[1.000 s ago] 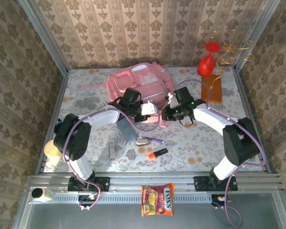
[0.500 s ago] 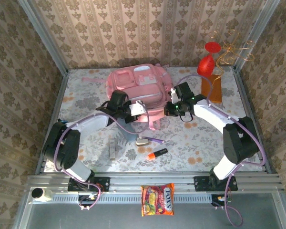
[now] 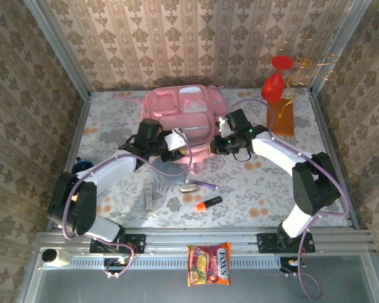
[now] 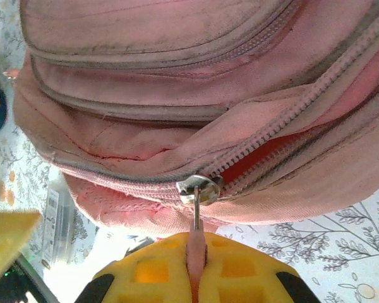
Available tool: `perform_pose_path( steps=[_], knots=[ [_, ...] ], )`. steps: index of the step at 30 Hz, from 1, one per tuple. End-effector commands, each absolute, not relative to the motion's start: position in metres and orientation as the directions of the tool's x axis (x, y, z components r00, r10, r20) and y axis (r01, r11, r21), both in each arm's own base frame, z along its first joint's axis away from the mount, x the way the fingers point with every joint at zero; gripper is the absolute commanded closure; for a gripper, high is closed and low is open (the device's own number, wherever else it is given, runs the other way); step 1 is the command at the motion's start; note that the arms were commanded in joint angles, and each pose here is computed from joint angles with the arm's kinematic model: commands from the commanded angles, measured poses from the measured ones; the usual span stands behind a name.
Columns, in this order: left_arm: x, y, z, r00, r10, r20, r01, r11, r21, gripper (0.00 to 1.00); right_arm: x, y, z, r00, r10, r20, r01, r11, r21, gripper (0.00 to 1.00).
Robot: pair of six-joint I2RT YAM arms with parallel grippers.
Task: Pack books, pencil case, and school supplies into a backpack
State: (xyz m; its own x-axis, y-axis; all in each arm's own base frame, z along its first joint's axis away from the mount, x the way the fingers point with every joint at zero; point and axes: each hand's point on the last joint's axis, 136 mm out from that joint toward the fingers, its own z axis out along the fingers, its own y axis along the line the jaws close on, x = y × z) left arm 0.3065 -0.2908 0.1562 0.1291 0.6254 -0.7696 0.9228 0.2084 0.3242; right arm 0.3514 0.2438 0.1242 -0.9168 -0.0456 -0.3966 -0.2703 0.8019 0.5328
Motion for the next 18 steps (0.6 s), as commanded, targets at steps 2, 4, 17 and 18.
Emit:
perform_pose_path(
  steps=[2,4,17,18],
  knots=[
    [0.302,-0.319,0.158,0.138,0.613,-0.778,0.949,0.143,0.281,0.41,0.354,0.263,0.149,-0.881,-0.066,-0.468,-0.361,0.732,0.578,1.0],
    [0.306,-0.326,0.153,0.136,0.624,-0.769,0.954,0.127,0.271,0.43,0.354,0.264,0.15,-0.88,-0.066,-0.471,-0.364,0.729,0.58,1.0],
    [0.319,-0.331,0.126,0.074,0.685,-0.724,0.981,0.081,0.177,0.83,0.35,0.257,0.142,-0.879,-0.07,-0.472,-0.358,0.751,0.555,1.0],
    [0.319,-0.328,0.127,0.068,0.683,-0.727,0.981,0.086,0.173,0.87,0.351,0.251,0.138,-0.883,-0.068,-0.465,-0.345,0.766,0.542,1.0]
  ],
)
